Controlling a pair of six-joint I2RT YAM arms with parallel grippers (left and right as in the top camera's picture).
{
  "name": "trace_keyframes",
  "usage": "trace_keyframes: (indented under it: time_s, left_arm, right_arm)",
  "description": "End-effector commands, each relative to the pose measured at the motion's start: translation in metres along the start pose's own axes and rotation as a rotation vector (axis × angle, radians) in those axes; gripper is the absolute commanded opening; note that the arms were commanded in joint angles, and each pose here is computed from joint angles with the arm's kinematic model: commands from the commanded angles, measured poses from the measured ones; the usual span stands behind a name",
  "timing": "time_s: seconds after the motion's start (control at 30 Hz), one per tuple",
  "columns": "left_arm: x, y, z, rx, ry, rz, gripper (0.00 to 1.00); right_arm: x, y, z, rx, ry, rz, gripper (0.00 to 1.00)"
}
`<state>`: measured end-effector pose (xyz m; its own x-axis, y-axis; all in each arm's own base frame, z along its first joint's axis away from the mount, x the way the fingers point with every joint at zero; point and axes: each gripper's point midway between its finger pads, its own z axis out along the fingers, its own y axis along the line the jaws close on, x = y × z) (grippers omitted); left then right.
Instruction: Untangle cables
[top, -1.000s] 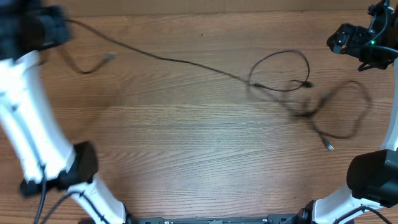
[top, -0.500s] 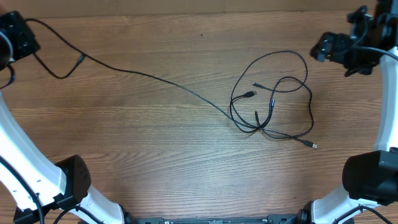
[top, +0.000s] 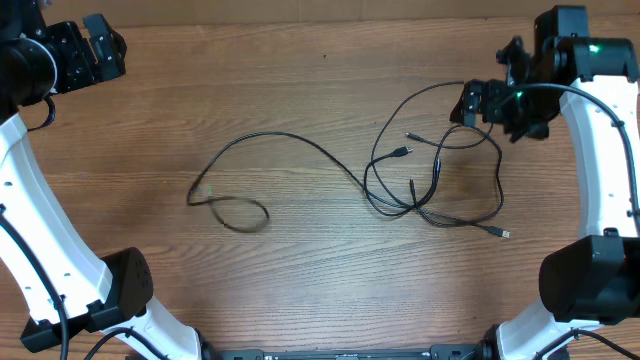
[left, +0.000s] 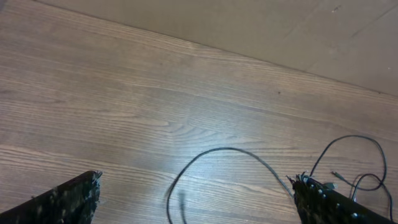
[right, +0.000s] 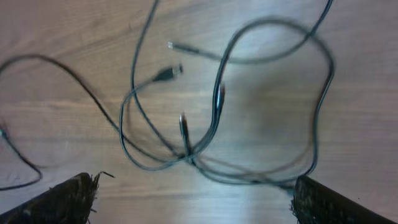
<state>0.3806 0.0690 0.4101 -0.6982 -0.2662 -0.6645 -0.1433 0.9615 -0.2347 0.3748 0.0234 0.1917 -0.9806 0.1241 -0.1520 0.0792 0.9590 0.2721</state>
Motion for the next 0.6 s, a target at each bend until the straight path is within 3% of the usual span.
trace_keyframes:
  time_s: [0.0,0.27,0.47,0.57]
  left_arm:
    - [0.003,-0.013,0.002,0.032,0.014,0.040,0.99]
    - [0.017,-0.061,0.010,0.090,0.054,0.175,1.00]
    - [0.027,-0.088,0.013,0.074,0.067,0.262,0.99]
    - [0.031,-0.100,0.014,0.087,0.072,0.286,1.00]
  right_arm:
    - [0.020,0.005,0.018,-0.005,0.079,0.019,1.00]
    - [0.047,0.012,0.088,-0.002,0.151,0.009,1.00]
    - [0.026,-0.014,0.119,0.107,-0.002,0.337,1.00]
    - [0.014,-0.014,0.125,0.091,-0.057,0.419,1.00]
